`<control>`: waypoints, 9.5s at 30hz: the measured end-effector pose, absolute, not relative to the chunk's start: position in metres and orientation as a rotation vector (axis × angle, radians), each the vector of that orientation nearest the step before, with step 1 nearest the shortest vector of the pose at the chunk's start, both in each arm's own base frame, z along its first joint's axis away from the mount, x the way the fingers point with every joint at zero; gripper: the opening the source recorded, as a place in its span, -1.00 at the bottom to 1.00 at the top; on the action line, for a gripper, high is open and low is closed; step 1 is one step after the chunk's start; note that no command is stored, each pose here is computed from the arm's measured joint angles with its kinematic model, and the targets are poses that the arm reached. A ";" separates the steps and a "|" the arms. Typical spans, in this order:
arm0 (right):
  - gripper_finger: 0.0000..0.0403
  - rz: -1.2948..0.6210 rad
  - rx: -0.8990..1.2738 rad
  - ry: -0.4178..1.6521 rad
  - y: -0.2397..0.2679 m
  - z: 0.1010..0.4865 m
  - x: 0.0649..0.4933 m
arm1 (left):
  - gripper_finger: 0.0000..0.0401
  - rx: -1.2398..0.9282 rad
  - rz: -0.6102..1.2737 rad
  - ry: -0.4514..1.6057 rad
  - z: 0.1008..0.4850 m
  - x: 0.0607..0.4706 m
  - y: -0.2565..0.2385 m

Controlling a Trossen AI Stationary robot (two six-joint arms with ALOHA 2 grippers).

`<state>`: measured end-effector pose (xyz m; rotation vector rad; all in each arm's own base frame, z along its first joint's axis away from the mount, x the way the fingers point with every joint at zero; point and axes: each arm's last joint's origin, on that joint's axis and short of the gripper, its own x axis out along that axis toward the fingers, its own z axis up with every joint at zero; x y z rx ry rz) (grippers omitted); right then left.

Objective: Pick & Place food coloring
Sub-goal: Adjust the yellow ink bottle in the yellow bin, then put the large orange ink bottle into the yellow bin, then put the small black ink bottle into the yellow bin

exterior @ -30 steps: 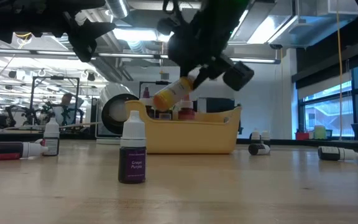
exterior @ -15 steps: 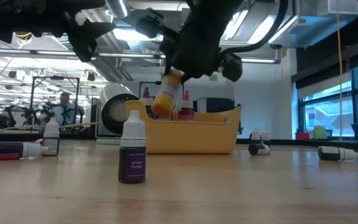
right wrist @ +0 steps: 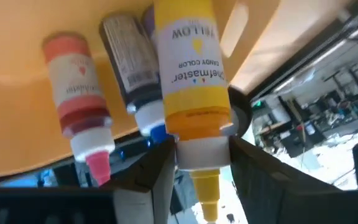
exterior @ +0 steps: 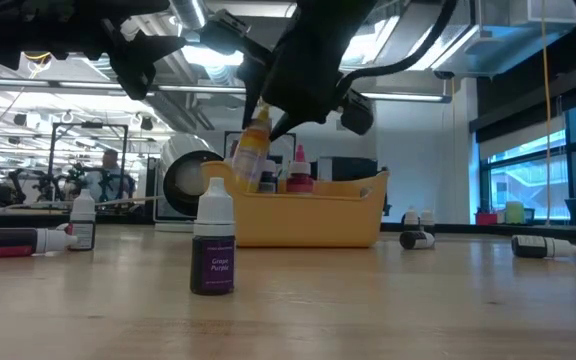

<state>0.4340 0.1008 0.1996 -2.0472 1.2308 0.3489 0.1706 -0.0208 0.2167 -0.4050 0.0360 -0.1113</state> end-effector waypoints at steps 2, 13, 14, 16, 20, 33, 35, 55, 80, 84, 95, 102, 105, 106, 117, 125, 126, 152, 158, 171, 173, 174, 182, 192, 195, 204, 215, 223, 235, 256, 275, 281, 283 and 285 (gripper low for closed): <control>-0.25 0.351 -2.054 1.239 0.099 0.200 0.434 | -0.02 -0.406 -0.111 0.036 0.217 0.171 -0.021; -0.25 0.482 -1.991 1.148 0.097 0.197 0.436 | -0.02 -0.405 -0.111 0.036 0.217 0.171 -0.021; -0.25 0.491 -1.981 1.138 0.097 0.197 0.436 | -0.02 -0.405 -0.111 0.036 0.217 0.171 -0.021; -0.25 0.503 -1.951 1.119 0.098 0.196 0.436 | -0.02 -0.405 -0.111 0.036 0.217 0.171 -0.021; -0.25 0.512 -1.912 1.095 0.099 0.196 0.437 | -0.02 -0.405 -0.111 0.036 0.217 0.171 -0.021; -0.24 0.532 -1.883 1.081 0.093 0.195 0.438 | -0.02 -0.405 -0.112 0.036 0.217 0.171 -0.021; -0.24 0.538 -1.877 1.072 0.094 0.195 0.439 | -0.02 -0.405 -0.111 0.036 0.217 0.171 -0.021; -0.24 0.459 -1.757 1.001 0.094 0.198 0.444 | -0.02 -0.405 -0.111 0.036 0.217 0.171 -0.021; 0.13 0.321 -1.673 1.027 0.091 0.200 0.446 | -0.02 -0.406 -0.112 0.036 0.217 0.171 -0.021; 0.13 0.247 -1.559 1.016 0.090 0.210 0.443 | -0.02 -0.406 -0.111 0.036 0.217 0.171 -0.021; 0.13 0.323 -0.852 1.076 0.083 0.269 0.389 | -0.02 -0.380 -0.117 0.036 0.217 0.171 -0.021; 0.13 0.290 -0.420 1.301 0.083 0.301 0.334 | -0.02 -0.375 -0.113 0.035 0.217 0.171 -0.021; 0.13 0.256 -0.344 1.278 0.095 0.312 0.307 | -0.02 -0.378 -0.113 0.035 0.217 0.171 -0.021; 0.13 0.245 -0.319 1.264 0.098 0.315 0.296 | -0.02 -0.378 -0.113 0.035 0.217 0.171 -0.021; 0.13 0.252 -0.021 1.007 0.107 0.294 0.182 | -0.02 -0.378 -0.112 0.036 0.217 0.171 -0.021; 0.13 0.347 0.029 0.908 0.101 0.260 0.133 | -0.02 -0.328 -0.110 0.032 0.217 0.171 -0.021; 0.13 0.325 0.045 0.919 0.099 0.254 0.129 | -0.02 -0.327 -0.110 0.032 0.217 0.171 -0.021; 0.13 0.225 0.029 1.192 0.099 0.208 0.100 | -0.02 -0.352 -0.109 0.033 0.217 0.171 -0.021; 0.13 0.225 0.030 1.192 0.099 0.208 0.101 | -0.02 -0.352 -0.109 0.033 0.217 0.171 -0.021; 0.13 0.202 0.016 1.171 0.099 0.208 0.102 | -0.02 -0.353 -0.109 0.033 0.217 0.171 -0.021; 0.13 0.196 0.011 1.181 0.098 0.207 0.101 | -0.02 -0.355 -0.109 0.033 0.217 0.171 -0.021; 0.13 0.193 0.007 1.186 0.097 0.207 0.100 | -0.02 -0.355 -0.109 0.033 0.217 0.171 -0.021; -0.12 0.213 -0.033 1.188 0.097 0.207 0.100 | -0.02 -0.355 -0.109 0.033 0.217 0.171 -0.021; -0.41 0.181 0.025 1.156 0.099 0.208 0.102 | -0.02 -0.354 -0.111 0.034 0.217 0.171 -0.021; -0.41 0.059 0.154 1.050 0.101 0.214 0.108 | -0.02 -0.354 -0.111 0.034 0.217 0.171 -0.021; -0.41 -0.084 0.101 0.700 0.094 0.279 0.135 | -0.02 -0.354 -0.112 0.034 0.217 0.171 -0.021; -0.41 0.092 -0.168 0.702 0.063 0.332 0.230 | -0.02 -0.355 -0.114 0.035 0.216 0.171 -0.021; -0.41 0.177 -0.221 0.829 0.022 0.296 0.319 | -0.02 -0.354 -0.113 0.035 0.216 0.171 -0.021; -0.41 0.261 -0.227 0.966 0.009 0.249 0.398 | -0.02 -0.353 -0.113 0.035 0.216 0.171 -0.021; -0.05 0.273 -0.253 1.020 0.009 0.215 0.419 | -0.02 -0.352 -0.111 0.036 0.216 0.171 -0.021; 0.08 0.271 -0.193 1.117 0.022 0.268 0.365 | -0.02 -0.353 -0.111 0.039 0.216 0.171 -0.021; 0.08 0.096 -0.110 1.230 0.019 0.258 0.316 | -0.02 -0.353 -0.111 0.038 0.216 0.171 -0.021; 0.08 0.014 -0.080 1.249 0.018 0.253 0.297 | -0.02 -0.353 -0.111 0.038 0.216 0.171 -0.021; 0.08 -0.056 -0.064 1.245 0.019 0.247 0.279 | -0.02 -0.353 -0.111 0.039 0.216 0.171 -0.021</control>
